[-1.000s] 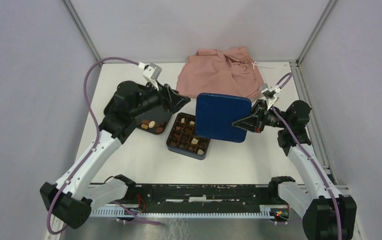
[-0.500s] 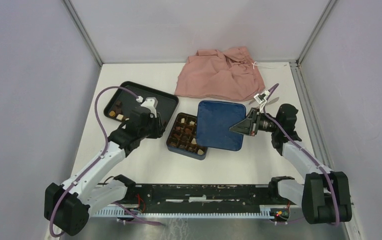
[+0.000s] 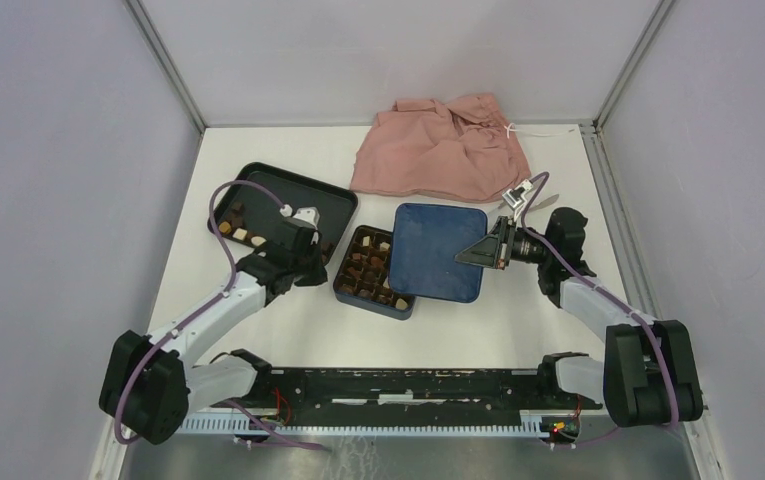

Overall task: Pack the chocolate
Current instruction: Move the packing box to the center of the board.

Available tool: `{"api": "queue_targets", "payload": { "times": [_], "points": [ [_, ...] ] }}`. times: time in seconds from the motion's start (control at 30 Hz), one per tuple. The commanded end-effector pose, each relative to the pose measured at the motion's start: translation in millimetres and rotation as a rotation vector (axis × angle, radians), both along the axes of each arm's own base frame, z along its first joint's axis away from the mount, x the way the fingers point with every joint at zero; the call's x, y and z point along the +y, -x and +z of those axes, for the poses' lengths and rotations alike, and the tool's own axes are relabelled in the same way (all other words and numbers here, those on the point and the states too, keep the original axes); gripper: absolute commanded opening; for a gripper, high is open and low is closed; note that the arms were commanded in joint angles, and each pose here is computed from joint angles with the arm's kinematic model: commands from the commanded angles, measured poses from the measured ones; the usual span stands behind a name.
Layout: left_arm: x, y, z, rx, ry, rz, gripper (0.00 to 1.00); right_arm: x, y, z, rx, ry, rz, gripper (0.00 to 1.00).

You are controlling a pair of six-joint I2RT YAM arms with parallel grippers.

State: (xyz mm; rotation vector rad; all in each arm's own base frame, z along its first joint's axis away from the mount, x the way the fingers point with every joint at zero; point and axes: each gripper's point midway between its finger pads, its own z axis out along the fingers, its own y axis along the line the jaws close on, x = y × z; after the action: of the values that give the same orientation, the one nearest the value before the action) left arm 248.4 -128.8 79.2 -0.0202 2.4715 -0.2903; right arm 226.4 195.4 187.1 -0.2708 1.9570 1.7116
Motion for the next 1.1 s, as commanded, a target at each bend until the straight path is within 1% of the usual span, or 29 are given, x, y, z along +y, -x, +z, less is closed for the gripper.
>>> {"api": "queue_targets", "payload": {
  "times": [0.0,0.13,0.33,0.47,0.57,0.63,0.73,0.77,0.8,0.87,0.97,1.03,1.07],
  "points": [
    [-11.8,-10.6,-2.4,-0.011,0.056,0.013,0.18,1.9,-1.1,8.6,-0.043,-0.014,0.000,0.00],
    [-24.4,-13.0,-12.9,0.029,0.076,-0.036,0.14,3.1,0.6,8.2,-0.045,-0.014,0.003,0.00],
    [-72.1,2.5,-19.8,0.117,0.227,-0.212,0.12,9.5,4.8,5.0,-0.036,-0.012,0.024,0.00],
    [-101.7,16.2,-12.5,0.109,0.292,-0.286,0.12,9.7,-1.0,0.1,-0.018,-0.007,0.013,0.00],
    [-116.3,25.4,-4.0,0.091,0.337,-0.325,0.14,10.2,-6.3,-2.4,-0.014,-0.001,0.010,0.00],
    [-115.8,26.9,1.1,0.070,0.346,-0.321,0.14,10.6,-9.5,-5.1,-0.003,0.005,0.011,0.00],
    [-87.8,22.6,8.4,0.001,0.254,-0.227,0.16,10.7,-11.9,-10.3,0.017,0.009,0.011,0.00],
    [-76.4,21.8,12.8,-0.030,0.224,-0.189,0.19,11.4,-11.5,-12.2,0.026,0.010,0.014,0.00],
    [-65.2,19.7,21.6,-0.076,0.205,-0.147,0.26,12.7,-11.2,-13.1,0.029,0.011,0.021,0.00],
    [-49.6,19.3,39.6,-0.159,0.207,-0.089,0.38,17.2,-9.8,-14.5,0.033,0.013,0.041,0.00],
    [-42.6,25.2,64.0,-0.251,0.282,-0.061,0.63,26.0,-10.1,-16.6,0.036,0.025,0.073,0.00],
    [-47.7,30.5,79.6,-0.292,0.359,-0.080,0.75,31.6,-11.9,-18.4,0.040,0.031,0.088,0.00],
    [-52.3,32.5,85.3,-0.305,0.396,-0.095,0.79,34.6,-12.4,-19.2,0.044,0.032,0.097,0.00]
  ]
}}
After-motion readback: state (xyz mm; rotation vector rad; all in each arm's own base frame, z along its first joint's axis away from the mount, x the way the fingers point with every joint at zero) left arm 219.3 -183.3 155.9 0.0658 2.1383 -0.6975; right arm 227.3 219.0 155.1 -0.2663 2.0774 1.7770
